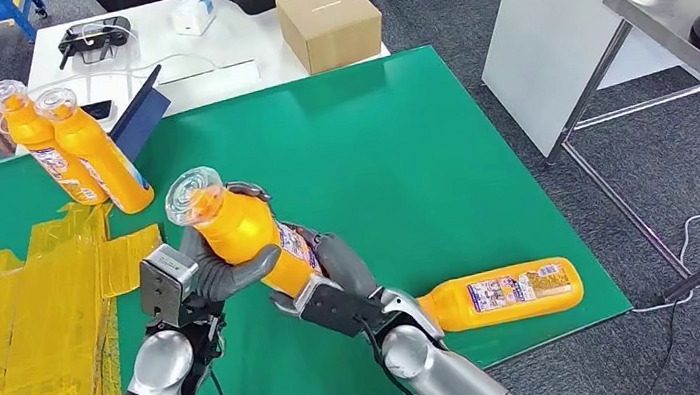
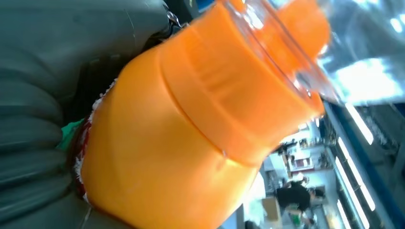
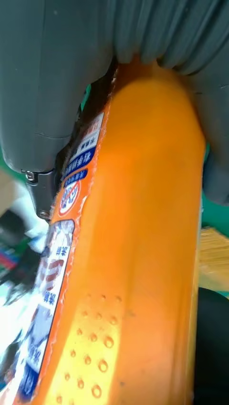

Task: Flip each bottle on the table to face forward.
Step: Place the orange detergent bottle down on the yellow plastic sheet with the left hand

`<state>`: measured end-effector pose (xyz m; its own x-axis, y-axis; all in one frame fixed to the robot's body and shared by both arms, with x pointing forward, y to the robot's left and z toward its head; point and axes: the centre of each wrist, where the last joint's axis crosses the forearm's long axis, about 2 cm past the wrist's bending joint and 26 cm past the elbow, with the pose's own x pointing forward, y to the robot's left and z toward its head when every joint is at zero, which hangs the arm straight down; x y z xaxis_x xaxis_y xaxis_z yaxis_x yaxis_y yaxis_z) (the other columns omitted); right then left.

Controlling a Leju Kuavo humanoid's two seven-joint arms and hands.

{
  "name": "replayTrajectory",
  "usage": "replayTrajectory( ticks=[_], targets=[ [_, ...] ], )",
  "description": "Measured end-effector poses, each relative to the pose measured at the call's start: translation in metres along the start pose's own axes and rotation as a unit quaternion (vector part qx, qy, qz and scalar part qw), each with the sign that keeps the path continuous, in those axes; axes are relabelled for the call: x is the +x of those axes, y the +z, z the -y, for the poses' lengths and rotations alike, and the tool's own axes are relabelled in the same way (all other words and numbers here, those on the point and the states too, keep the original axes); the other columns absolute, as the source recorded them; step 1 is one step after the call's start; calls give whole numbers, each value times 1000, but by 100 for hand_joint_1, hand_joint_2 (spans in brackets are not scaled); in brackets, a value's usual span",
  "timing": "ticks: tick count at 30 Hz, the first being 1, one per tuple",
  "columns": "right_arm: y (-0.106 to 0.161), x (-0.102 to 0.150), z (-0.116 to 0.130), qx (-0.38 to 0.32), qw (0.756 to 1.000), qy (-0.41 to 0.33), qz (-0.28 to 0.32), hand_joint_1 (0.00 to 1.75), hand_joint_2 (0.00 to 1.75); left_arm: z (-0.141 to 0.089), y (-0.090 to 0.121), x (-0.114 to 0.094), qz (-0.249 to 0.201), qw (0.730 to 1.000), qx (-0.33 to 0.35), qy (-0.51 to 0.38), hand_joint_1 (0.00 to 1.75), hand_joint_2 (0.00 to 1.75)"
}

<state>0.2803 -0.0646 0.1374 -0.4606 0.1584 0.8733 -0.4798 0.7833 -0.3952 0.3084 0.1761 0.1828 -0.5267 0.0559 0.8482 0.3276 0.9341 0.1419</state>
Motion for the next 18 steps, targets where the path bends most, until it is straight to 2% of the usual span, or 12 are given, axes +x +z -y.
replayTrajectory(
  ticks=[3, 5, 7, 10, 15, 18],
  targets=[
    [15, 7, -1, -30, 999, 6, 23, 0, 175, -5, 7, 7, 11, 998, 26, -61, 175, 175],
    [28, 13, 0, -56, 998, -8, 41, 0, 175, -17, 11, 12, 14, 982, 56, -177, 175, 175],
    [41, 20, 5, -86, 994, -25, 62, 0, 175, -36, 16, 15, 14, 940, 82, -330, 175, 175],
    [61, 29, 15, -127, 987, -40, 85, 0, 175, -66, 22, 18, 1, 870, 96, -484, 175, 175],
    [90, 40, 33, -194, 974, -41, 110, 0, 175, -111, 32, 19, -44, 780, 100, -616, 175, 175],
    [99, 47, 45, -223, 967, -34, 120, 0, 175, -128, 37, 17, -74, 733, 90, -670, 175, 175]
  ],
)
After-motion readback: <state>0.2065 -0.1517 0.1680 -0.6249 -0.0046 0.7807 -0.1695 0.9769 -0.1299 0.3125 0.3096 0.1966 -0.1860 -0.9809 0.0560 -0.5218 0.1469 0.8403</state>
